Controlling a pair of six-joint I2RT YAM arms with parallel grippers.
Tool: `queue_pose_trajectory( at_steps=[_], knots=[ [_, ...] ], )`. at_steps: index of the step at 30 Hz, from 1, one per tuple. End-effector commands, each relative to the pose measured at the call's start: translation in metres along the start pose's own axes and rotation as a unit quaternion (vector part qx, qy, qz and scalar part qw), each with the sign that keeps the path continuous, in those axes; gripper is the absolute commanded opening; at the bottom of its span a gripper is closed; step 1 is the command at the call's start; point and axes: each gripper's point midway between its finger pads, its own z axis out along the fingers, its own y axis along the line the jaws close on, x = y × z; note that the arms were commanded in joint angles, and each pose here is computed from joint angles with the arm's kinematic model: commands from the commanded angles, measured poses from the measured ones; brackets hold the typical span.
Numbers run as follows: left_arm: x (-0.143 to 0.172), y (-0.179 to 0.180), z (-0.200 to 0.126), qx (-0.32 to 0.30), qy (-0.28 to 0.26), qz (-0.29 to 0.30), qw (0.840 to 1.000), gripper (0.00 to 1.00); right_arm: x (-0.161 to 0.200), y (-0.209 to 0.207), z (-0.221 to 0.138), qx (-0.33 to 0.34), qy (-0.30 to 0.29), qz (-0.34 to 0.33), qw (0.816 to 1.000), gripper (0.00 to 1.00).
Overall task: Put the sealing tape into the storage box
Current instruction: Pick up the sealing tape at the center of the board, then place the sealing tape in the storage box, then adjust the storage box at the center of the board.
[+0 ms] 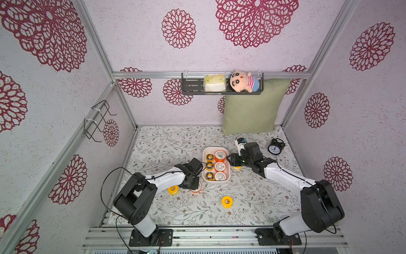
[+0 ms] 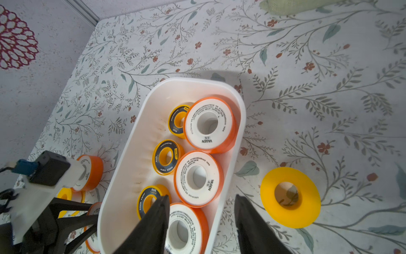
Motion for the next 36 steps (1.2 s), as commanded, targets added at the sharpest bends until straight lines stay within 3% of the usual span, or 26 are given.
queue_pose_trajectory(
  at_steps=[1, 11, 18, 28, 36],
  knots=[
    [-0.013, 0.005, -0.023, -0.020, -0.029, 0.010, 0.999, 0.21, 0.008, 0.002, 0.007, -0.015, 0.024, -0.002, 1.000, 0.53],
    [-0.051, -0.001, -0.085, -0.026, -0.074, 0.051, 0.996, 0.19, 0.019, -0.009, 0.021, 0.004, 0.039, 0.010, 0.999, 0.46],
    [-0.093, -0.040, -0.114, 0.040, -0.113, 0.071, 0.990, 0.19, 0.017, -0.020, 0.023, 0.034, 0.032, 0.024, 0.999, 0.41],
    [-0.130, -0.089, -0.091, 0.098, -0.103, 0.085, 0.986, 0.19, 0.017, -0.019, 0.034, 0.022, 0.030, 0.047, 0.998, 0.32],
    [-0.138, -0.109, -0.066, 0.120, -0.078, 0.096, 0.985, 0.20, 0.019, -0.012, 0.038, 0.000, 0.033, 0.051, 0.998, 0.26]
  ],
)
